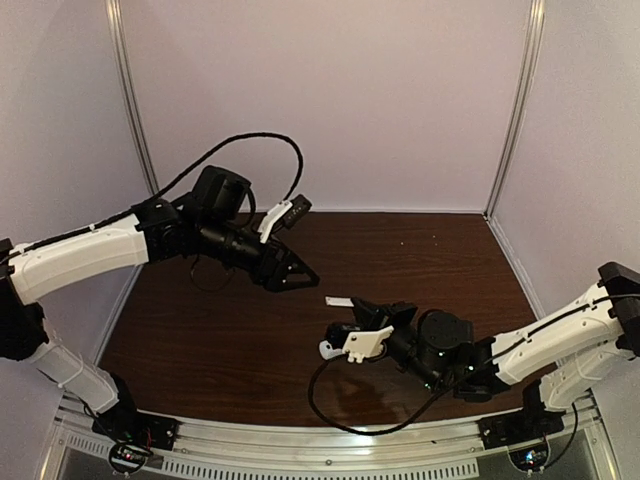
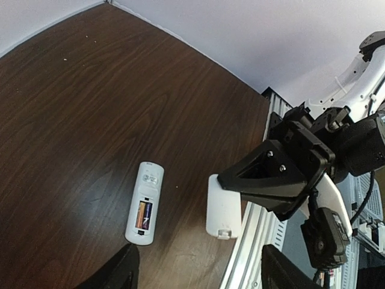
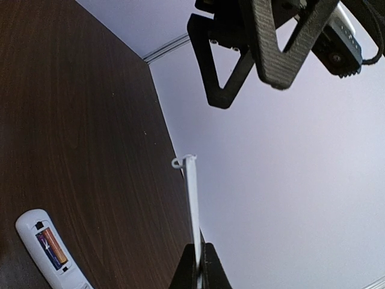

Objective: Load the batteries into the remote control
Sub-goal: Pass from the right arm to the left, then load the battery cover onto the remote control without the battery cover.

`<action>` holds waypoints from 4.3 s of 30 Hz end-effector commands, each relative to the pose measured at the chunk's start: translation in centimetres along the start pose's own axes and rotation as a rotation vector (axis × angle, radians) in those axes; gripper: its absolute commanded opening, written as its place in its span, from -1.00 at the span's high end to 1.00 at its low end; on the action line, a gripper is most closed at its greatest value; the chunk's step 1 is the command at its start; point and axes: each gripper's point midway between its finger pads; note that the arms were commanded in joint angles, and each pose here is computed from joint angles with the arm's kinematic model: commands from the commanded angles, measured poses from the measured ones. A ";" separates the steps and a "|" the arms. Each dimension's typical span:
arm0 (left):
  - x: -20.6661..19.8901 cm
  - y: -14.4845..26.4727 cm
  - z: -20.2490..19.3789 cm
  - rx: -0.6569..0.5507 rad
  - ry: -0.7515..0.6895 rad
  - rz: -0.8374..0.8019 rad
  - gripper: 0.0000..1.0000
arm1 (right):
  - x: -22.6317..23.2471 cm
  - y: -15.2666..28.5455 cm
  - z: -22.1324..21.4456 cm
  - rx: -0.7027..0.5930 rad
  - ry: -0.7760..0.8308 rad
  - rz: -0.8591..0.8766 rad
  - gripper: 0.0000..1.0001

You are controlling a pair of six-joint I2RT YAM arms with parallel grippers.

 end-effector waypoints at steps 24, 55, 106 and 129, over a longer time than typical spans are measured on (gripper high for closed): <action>-1.0 -7.7 -5.1 0.444 -0.355 -0.054 -0.42 | 2.4 1.0 -1.2 -0.019 0.284 -0.205 1.00; -1.5 -11.1 -7.8 0.558 -0.392 -0.099 0.21 | 1.9 1.0 -0.6 -0.032 0.267 -0.242 1.00; 6.5 -10.2 -10.1 0.554 -0.238 0.100 0.58 | -16.6 1.1 -8.4 0.120 -1.287 -0.215 -0.99; 5.0 -14.8 -14.1 0.754 -0.369 0.106 0.55 | -12.4 -2.3 -17.0 0.306 -1.880 0.183 -0.99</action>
Point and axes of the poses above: each gripper's point midway between its finger pads, its own y axis back along the fingers, its own x axis along the line the jaws close on, z = x × y, and after that the axes turned 12 degrees about -y, right-handed
